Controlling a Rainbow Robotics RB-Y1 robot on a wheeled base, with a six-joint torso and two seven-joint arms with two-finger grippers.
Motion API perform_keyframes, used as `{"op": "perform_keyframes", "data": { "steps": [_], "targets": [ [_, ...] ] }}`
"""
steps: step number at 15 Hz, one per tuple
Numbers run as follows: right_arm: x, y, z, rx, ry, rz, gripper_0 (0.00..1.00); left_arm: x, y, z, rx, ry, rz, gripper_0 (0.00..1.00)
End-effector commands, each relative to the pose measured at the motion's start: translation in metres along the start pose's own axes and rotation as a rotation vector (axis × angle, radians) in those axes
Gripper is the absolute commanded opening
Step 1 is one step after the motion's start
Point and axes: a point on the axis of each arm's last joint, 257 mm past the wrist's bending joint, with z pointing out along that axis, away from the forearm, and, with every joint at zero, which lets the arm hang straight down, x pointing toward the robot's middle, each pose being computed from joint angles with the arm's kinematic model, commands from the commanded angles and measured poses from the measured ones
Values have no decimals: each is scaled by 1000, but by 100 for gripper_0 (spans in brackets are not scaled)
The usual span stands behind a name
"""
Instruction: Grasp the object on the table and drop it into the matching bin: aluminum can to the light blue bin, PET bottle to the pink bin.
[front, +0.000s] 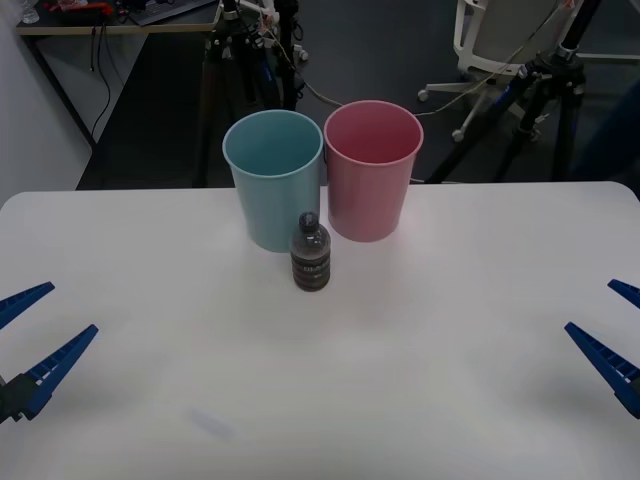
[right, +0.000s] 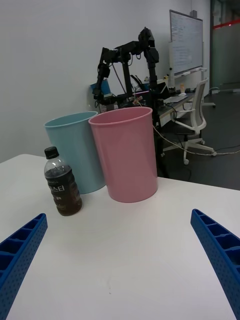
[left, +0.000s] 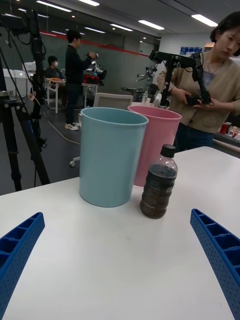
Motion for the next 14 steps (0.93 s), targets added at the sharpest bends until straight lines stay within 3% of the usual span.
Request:
{"op": "perform_keyframes", "data": {
  "steps": [1, 2, 9, 14],
  "targets": [
    [0, 0, 0, 0, 0, 0, 100, 0, 0, 0, 0, 0, 0, 100],
    [21, -11, -15, 45, 41, 33, 100, 0, 0, 0, 0, 0, 0, 100],
    [27, -6, -12, 1, 69, 11, 100, 0, 0, 0, 0, 0, 0, 100],
    [35, 10, -9, -43, 93, -20, 100, 0, 0, 0, 0, 0, 0, 100]
  ]
}}
